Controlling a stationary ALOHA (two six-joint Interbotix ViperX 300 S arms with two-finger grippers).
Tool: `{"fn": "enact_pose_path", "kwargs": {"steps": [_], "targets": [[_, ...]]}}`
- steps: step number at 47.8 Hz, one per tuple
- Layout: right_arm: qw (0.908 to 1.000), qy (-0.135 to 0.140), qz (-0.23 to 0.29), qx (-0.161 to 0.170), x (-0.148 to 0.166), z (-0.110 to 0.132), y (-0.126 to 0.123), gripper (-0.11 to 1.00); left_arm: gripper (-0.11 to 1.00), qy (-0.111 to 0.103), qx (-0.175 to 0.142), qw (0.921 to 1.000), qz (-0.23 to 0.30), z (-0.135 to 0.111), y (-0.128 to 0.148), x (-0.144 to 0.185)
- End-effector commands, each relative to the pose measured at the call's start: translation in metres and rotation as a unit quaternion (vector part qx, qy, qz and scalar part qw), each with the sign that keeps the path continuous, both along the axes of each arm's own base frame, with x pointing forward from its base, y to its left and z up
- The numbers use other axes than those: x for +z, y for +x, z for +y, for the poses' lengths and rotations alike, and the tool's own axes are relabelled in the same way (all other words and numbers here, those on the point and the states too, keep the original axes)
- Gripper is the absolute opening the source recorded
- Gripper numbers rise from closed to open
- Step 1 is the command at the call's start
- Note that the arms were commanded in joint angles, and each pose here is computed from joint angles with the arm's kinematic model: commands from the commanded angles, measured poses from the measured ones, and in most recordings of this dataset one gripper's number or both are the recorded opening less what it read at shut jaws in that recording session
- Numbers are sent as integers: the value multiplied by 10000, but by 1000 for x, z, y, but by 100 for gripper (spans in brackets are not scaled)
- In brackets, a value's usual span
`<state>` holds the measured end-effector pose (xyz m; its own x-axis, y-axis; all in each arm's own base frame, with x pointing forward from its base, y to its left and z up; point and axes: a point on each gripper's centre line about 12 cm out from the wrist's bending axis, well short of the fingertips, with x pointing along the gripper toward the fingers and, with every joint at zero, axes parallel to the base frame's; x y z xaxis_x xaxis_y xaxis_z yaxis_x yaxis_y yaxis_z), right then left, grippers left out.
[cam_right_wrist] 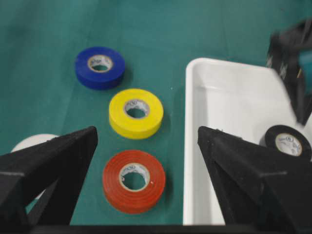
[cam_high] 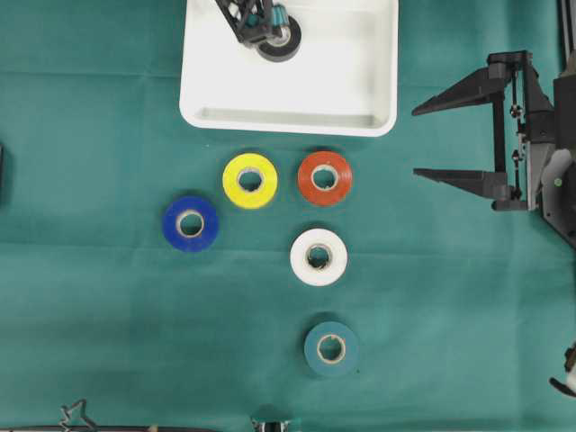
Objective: Pick up the tape from a random location and place it into the white case.
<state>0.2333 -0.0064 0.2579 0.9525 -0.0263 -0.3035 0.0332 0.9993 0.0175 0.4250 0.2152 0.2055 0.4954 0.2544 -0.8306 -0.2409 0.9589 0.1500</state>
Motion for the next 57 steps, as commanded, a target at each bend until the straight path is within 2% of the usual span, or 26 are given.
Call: {"fn": "enact_pose_path", "kwargs": {"steps": [1,18,33,41,51,57], "targets": [[9999,-11,-145,2,12,0,4,93,99,182,-72,9991,-372,-11,-7,51],[9998,-5,-176,0,15,0,5,93,99,326,-187,9970,-676,-35,-33,116],[9998,10,-184,-4,15,0,5,93,99,281,-206,9973,-639,-42,-39,113],[9998,17,-200,-7,16,0,5,93,99,246,-537,9963,-629,-69,-30,111],[9998,23,-215,-9,17,0,5,93,99,162,-1131,9916,-610,-120,-16,108],[9998,16,-215,-14,17,-1,5,93,99,138,-1234,9904,-610,-130,-14,107]]}}
